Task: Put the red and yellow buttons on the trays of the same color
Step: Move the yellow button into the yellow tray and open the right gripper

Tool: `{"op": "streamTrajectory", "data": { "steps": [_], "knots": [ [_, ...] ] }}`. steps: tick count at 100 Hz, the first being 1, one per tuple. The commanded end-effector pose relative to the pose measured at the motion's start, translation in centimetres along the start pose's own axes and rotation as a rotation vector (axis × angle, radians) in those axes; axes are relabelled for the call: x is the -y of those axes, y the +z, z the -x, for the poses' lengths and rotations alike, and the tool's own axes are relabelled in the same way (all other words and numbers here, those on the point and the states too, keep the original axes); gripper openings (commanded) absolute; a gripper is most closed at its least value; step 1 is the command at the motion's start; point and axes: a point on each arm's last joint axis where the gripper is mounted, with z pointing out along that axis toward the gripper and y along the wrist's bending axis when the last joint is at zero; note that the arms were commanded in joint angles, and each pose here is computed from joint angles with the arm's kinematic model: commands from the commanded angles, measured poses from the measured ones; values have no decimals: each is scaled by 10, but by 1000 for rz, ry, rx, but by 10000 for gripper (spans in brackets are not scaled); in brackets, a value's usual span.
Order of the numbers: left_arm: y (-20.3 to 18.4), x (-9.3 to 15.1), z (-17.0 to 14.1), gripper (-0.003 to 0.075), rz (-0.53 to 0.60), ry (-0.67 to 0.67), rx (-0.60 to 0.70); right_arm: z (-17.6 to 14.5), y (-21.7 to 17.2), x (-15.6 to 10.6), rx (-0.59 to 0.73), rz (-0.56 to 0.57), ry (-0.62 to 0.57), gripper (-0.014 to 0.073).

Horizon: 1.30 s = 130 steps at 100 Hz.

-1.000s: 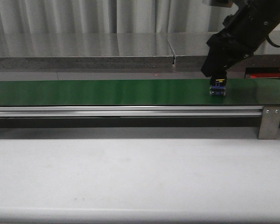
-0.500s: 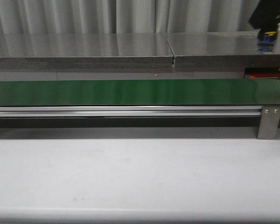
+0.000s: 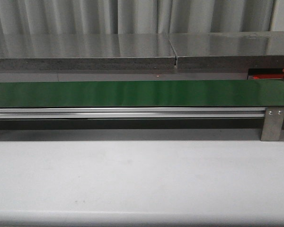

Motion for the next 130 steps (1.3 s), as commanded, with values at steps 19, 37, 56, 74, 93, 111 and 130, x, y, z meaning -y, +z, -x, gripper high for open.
{"op": "streamTrajectory", "data": {
  "steps": [19,37,56,74,93,111,130],
  "knots": [
    [-2,0,14,-19,14,-13,79,-14,-5,37,96,-165,246,131],
    [-2,0,14,-19,14,-13,79,-26,14,58,72,-233,306,131],
    [-2,0,14,-19,14,-13,79,-40,48,75,-9,-253,344,131],
    [-2,0,14,-19,14,-13,79,-54,73,87,-64,-277,371,131],
    [-2,0,14,-19,14,-13,79,-59,82,92,-76,-293,386,131],
    [-2,0,14,-19,14,-13,79,-63,93,90,-96,-289,379,131],
    [-2,0,14,-19,14,-13,79,-66,101,86,-125,-270,359,137]
  ]
}}
